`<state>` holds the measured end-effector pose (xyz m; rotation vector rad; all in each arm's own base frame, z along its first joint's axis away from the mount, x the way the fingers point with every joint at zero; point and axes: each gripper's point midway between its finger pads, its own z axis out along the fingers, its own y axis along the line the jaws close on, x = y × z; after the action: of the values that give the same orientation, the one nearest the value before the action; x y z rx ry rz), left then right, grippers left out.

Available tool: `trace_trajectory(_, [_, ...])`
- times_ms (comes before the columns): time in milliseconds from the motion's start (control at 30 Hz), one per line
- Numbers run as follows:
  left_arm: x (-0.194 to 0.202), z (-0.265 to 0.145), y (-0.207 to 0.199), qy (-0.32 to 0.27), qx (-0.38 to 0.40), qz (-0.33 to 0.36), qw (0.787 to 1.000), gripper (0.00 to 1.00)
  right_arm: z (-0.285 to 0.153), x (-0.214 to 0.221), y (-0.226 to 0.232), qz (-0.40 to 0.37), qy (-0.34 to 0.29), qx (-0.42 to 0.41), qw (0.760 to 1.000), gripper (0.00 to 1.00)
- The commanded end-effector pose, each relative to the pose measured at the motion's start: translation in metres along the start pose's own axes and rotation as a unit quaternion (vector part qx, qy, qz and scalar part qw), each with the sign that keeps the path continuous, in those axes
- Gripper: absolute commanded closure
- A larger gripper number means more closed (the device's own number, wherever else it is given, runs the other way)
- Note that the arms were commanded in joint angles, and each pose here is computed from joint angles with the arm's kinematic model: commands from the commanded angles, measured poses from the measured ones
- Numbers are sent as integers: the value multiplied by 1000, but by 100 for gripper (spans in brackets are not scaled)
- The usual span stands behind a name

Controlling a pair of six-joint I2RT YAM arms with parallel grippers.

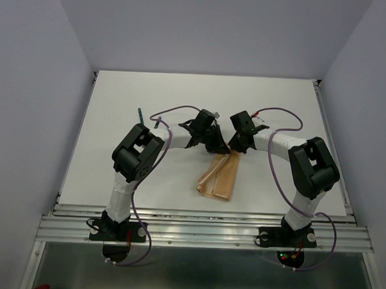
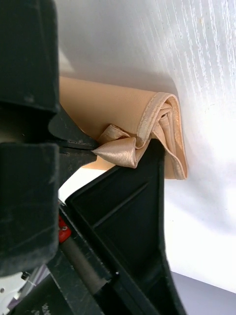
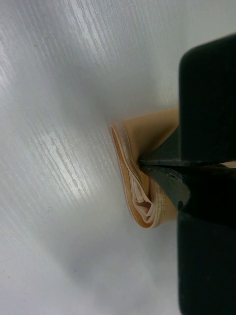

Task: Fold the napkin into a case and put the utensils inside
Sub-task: Fold the 2/3-rectangle-folded napkin at the center of the board.

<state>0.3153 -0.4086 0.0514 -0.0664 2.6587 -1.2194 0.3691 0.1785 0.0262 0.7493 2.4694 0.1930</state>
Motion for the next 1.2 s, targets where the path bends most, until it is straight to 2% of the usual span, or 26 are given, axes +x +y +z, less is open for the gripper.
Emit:
trace_trajectory(0, [-15,1,-30,-24,29,-24,999,100,14,23,-24,-1,36,42,998,99])
trace_trajectory(333, [-22,15,-7,-50,-15,-126,991,100,10,22,-19,6,40,32,999,99])
trace_trajectory(600, [-26,20,-9,-61,-26,-146,987,100,12,27,-21,8,47,34,998,99])
trace_trajectory(800, [-26,21,-3,-73,-47,-118,989,100,3,21,-14,7,43,17,999,99])
trace_trajectory(1000, [-14,27,2,-44,-41,-27,998,100,-18,5,0,-10,25,-15,1000,97])
trace_trajectory(1167, [-6,35,-1,-2,-20,54,998,100,-38,-14,2,-37,-8,-29,999,88])
